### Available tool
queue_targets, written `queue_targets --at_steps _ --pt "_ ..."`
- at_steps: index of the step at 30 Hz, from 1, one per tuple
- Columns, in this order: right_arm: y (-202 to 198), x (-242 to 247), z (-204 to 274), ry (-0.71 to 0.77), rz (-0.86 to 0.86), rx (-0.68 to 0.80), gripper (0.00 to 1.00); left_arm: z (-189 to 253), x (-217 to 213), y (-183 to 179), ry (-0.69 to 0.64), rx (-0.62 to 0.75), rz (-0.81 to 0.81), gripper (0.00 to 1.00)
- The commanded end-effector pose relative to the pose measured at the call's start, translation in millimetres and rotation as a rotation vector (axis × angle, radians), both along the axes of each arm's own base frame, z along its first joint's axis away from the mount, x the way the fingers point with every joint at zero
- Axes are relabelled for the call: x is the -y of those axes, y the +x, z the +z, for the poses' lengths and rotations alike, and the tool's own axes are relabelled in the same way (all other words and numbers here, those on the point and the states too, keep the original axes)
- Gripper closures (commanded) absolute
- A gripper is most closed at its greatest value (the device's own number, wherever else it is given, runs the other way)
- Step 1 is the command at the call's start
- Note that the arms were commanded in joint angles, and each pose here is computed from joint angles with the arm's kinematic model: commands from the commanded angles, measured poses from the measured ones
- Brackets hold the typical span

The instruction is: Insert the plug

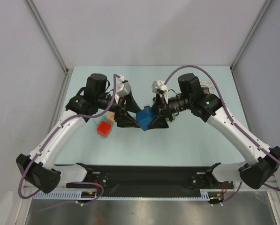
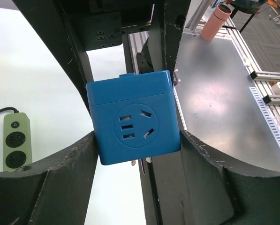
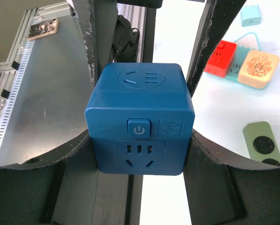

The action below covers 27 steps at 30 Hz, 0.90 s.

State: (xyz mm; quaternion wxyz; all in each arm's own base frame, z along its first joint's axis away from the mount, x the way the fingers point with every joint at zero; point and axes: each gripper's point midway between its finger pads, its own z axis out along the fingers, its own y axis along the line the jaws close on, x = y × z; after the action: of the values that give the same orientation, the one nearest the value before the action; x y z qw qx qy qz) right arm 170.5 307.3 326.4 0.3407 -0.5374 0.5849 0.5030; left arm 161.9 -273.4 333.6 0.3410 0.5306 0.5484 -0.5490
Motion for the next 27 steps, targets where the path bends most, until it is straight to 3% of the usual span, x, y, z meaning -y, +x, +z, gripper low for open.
queue_targets --at_steps 1,5,8,9,11,12,14,15,16,18,19,27 --pt "8 -1 16 0.059 -0.018 0.037 1.00 13 2 -10 -0.034 0.014 -0.062 0.28" --pt "15 -4 13 0.052 -0.041 0.024 1.00 10 3 -4 -0.016 0.019 -0.028 0.31" --pt "19 -6 13 0.054 -0.059 0.017 1.00 7 4 0 0.000 -0.003 -0.017 0.40" --pt "20 -6 15 0.057 -0.066 0.016 1.00 6 4 1 0.002 0.000 -0.016 0.50" --pt "23 -7 15 0.056 -0.077 0.014 0.87 5 5 1 0.004 -0.006 -0.020 0.68" --pt "25 -7 15 0.054 -0.087 0.014 0.83 4 5 2 0.005 -0.005 -0.021 0.84" --pt "26 -8 15 0.050 -0.089 0.002 0.77 3 6 4 0.009 -0.007 -0.017 0.94" --pt "29 -9 13 0.044 -0.091 -0.008 0.70 3 6 4 0.009 -0.005 -0.016 1.00" --pt "29 -10 11 0.038 -0.091 -0.021 0.60 3 6 5 0.010 -0.003 -0.014 1.00" --pt "29 -12 8 0.034 -0.082 -0.035 0.53 2 6 5 0.011 0.001 -0.014 1.00" --pt "30 -12 7 0.035 -0.082 -0.038 0.43 3 6 5 0.010 0.004 -0.012 1.00" --pt "30 -17 6 0.039 -0.065 -0.036 0.26 2 6 6 0.008 0.021 -0.014 1.00"
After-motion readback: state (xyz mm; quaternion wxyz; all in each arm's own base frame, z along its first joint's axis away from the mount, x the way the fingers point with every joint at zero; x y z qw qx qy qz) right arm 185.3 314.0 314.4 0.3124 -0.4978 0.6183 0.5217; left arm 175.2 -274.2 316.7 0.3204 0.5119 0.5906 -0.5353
